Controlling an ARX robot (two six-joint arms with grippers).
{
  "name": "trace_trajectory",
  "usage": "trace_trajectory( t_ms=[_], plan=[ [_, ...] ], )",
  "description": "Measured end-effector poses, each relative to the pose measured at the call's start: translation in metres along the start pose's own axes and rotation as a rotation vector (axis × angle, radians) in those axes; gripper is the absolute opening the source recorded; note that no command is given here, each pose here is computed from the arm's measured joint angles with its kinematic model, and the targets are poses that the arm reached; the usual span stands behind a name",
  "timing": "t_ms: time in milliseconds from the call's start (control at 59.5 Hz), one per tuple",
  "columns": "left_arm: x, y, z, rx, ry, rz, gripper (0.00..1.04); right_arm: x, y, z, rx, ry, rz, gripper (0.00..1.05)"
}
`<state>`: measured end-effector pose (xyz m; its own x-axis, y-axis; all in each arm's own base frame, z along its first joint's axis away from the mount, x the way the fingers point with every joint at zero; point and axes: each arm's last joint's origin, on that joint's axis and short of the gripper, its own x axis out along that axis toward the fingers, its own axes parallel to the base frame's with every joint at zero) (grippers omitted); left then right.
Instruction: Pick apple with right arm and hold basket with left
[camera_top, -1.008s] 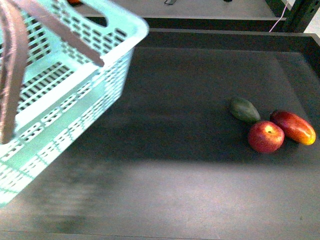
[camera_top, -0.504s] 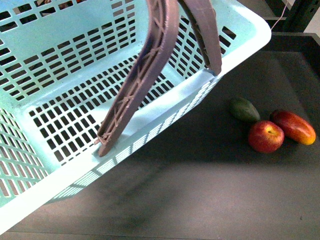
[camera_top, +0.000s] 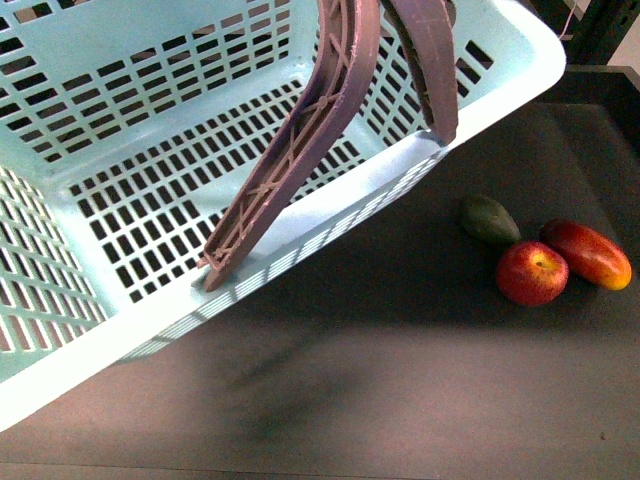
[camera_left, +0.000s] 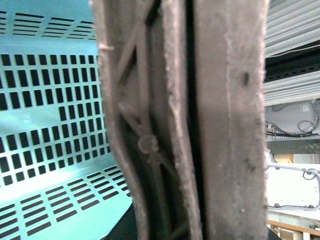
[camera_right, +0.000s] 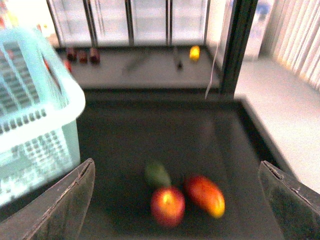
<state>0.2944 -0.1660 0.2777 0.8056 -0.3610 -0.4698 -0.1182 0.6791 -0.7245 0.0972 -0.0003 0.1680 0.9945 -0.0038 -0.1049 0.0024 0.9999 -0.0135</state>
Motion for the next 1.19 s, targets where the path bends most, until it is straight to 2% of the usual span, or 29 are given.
trace_trajectory(
  t_ms=[50, 118, 302, 420, 571, 638, 806, 1193],
  plan=[
    [0.000, 0.001, 0.000, 0.003, -0.003, 0.004, 0.14, 0.002, -0.001, -0.002, -0.008, 0.179, 0.002, 0.96],
    [0.000, 0.001, 0.000, 0.004, -0.004, 0.005, 0.14, 0.006, -0.003, -0.008, -0.007, 0.302, 0.005, 0.96],
    [0.000, 0.000, 0.000, 0.004, 0.006, -0.002, 0.14, 0.028, -0.018, -0.004, 0.034, 0.335, -0.031, 0.96],
    [0.000, 0.000, -0.001, 0.004, 0.006, -0.002, 0.14, 0.067, -0.027, 0.002, 0.039, 0.347, -0.037, 0.96],
    [0.000, 0.000, 0.000, 0.007, 0.001, 0.001, 0.14, 0.117, -0.035, -0.004, 0.043, 0.395, -0.017, 0.96],
    [0.000, 0.000, 0.000, 0.006, 0.002, 0.000, 0.14, 0.141, -0.037, -0.013, 0.038, 0.442, -0.010, 0.96],
    [0.000, 0.000, -0.001, 0.006, 0.007, -0.002, 0.14, 0.212, -0.035, -0.057, 0.039, 0.635, -0.020, 0.96],
    [0.000, 0.000, 0.000, 0.006, 0.005, -0.002, 0.14, 0.277, -0.008, -0.101, -0.021, 0.796, 0.008, 0.96]
  ],
)
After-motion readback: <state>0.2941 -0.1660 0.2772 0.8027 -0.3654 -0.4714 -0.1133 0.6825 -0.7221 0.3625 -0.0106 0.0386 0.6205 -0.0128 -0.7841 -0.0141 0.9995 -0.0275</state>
